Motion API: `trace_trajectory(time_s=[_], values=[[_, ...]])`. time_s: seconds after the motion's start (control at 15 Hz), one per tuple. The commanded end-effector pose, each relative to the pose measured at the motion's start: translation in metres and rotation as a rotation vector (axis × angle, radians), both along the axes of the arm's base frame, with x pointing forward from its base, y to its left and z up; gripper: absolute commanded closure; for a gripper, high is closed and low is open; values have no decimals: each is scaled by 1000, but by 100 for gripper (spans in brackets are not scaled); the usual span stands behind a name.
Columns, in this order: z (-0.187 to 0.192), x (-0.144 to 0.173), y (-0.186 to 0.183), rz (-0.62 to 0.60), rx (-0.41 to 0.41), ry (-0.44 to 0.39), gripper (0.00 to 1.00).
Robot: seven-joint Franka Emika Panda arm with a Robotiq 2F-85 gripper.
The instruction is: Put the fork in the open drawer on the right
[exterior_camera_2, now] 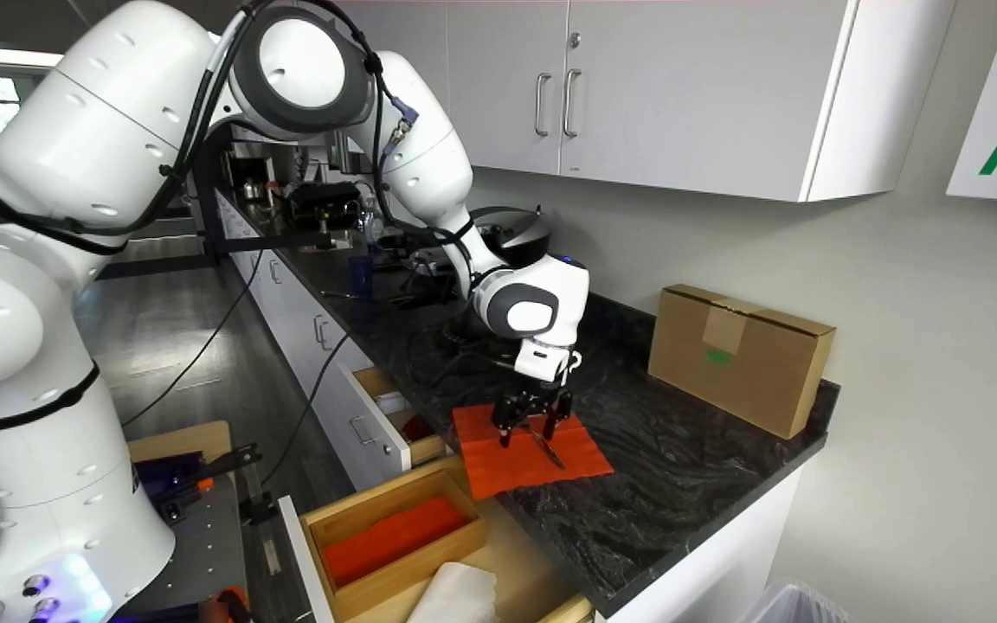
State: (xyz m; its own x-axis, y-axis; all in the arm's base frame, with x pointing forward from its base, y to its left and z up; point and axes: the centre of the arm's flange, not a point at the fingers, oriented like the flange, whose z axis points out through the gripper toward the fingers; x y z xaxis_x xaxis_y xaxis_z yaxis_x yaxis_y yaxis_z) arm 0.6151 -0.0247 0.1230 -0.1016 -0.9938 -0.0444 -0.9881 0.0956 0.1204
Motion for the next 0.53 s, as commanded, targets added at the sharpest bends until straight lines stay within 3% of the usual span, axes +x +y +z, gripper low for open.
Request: trace_trajectory(time_s=[0.0, 0.47], values=[[12, -24, 4, -9, -43, -84, 0], [20, -31, 3, -14, -39, -124, 0]])
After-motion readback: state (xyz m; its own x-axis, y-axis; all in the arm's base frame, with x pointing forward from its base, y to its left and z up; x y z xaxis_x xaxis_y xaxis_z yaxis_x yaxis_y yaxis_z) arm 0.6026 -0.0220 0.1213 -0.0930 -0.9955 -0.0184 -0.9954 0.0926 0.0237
